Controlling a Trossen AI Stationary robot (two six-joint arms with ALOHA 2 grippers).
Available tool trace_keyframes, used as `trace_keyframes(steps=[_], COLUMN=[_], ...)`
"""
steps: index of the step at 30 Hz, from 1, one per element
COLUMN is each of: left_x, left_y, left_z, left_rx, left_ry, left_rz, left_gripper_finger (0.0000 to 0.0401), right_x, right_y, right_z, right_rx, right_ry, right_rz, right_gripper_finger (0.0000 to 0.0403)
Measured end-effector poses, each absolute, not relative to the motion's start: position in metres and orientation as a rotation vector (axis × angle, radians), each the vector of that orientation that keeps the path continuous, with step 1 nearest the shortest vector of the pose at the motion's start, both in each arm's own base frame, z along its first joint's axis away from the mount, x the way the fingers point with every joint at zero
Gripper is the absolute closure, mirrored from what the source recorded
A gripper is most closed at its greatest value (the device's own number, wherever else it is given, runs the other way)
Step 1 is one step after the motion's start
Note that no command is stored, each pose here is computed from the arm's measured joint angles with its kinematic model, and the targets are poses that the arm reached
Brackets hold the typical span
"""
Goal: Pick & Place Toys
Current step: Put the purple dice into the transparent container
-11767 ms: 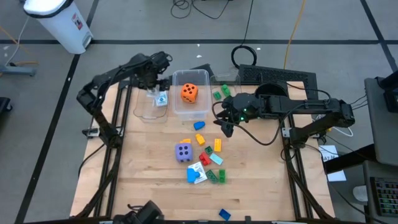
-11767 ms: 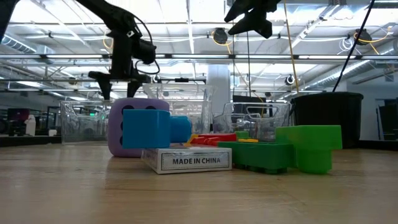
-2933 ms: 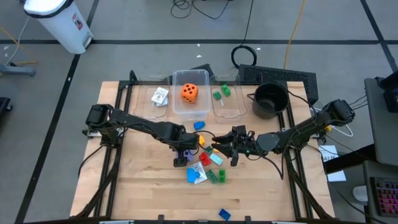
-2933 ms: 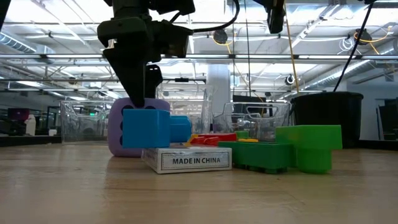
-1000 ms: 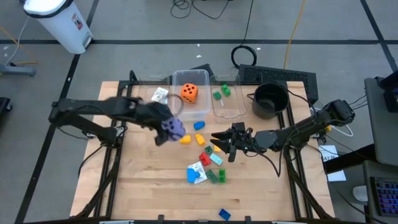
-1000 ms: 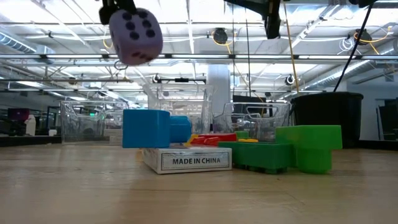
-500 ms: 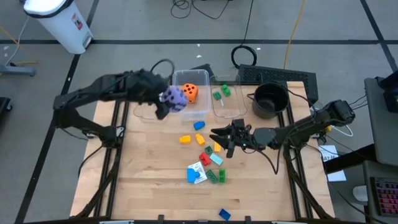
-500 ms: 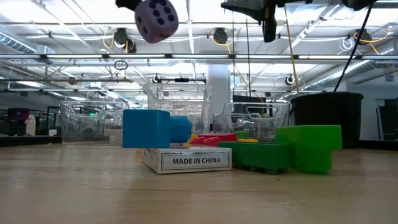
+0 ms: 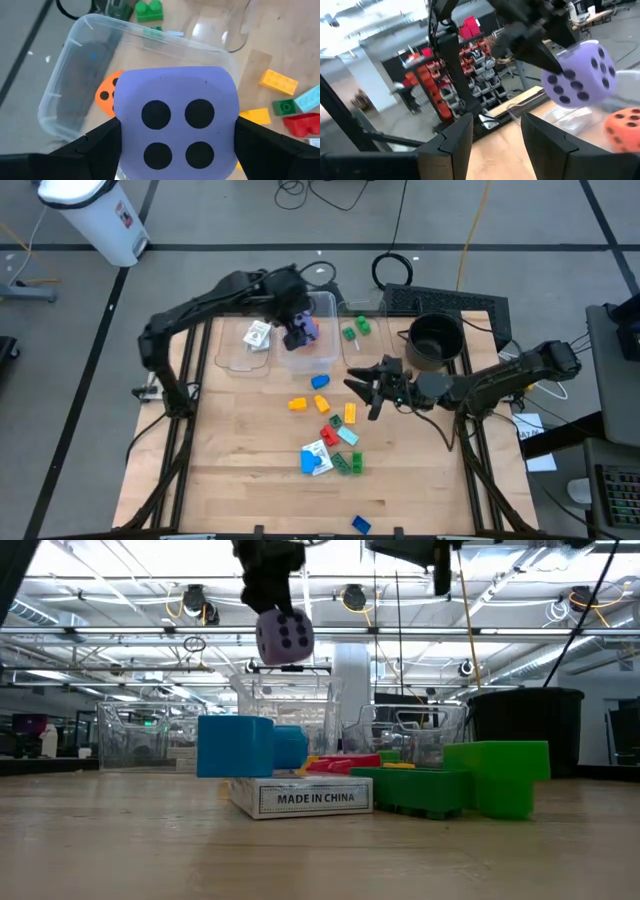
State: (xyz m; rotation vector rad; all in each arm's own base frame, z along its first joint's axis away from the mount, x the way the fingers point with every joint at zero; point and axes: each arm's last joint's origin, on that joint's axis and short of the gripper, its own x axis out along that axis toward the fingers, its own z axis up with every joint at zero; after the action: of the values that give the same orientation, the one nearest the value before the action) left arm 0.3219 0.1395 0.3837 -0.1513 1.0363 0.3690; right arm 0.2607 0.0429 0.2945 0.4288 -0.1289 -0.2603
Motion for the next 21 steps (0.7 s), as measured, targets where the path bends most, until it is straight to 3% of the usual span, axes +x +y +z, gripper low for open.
trace_keyframes(steps=[10,21], left_x=[0.352,0.379], left_y=[0.176,0.181], left_z=[0.334,0.286], left_rx=[-0.212,-0.235], left_ry=[1.16,1.272], left_rz=[0.345,0.293], left_gripper_finger=[0.0085,0.0081], right_x=[0.22,0.214], right_y=[0.034,0.033], right_z=[0.305,0.302], right_rx=[0.393,0.376], right_ry=[0.034,0.085], right_rz=[-0.305,-0.317], right_gripper_finger=[0.0243,0.0243])
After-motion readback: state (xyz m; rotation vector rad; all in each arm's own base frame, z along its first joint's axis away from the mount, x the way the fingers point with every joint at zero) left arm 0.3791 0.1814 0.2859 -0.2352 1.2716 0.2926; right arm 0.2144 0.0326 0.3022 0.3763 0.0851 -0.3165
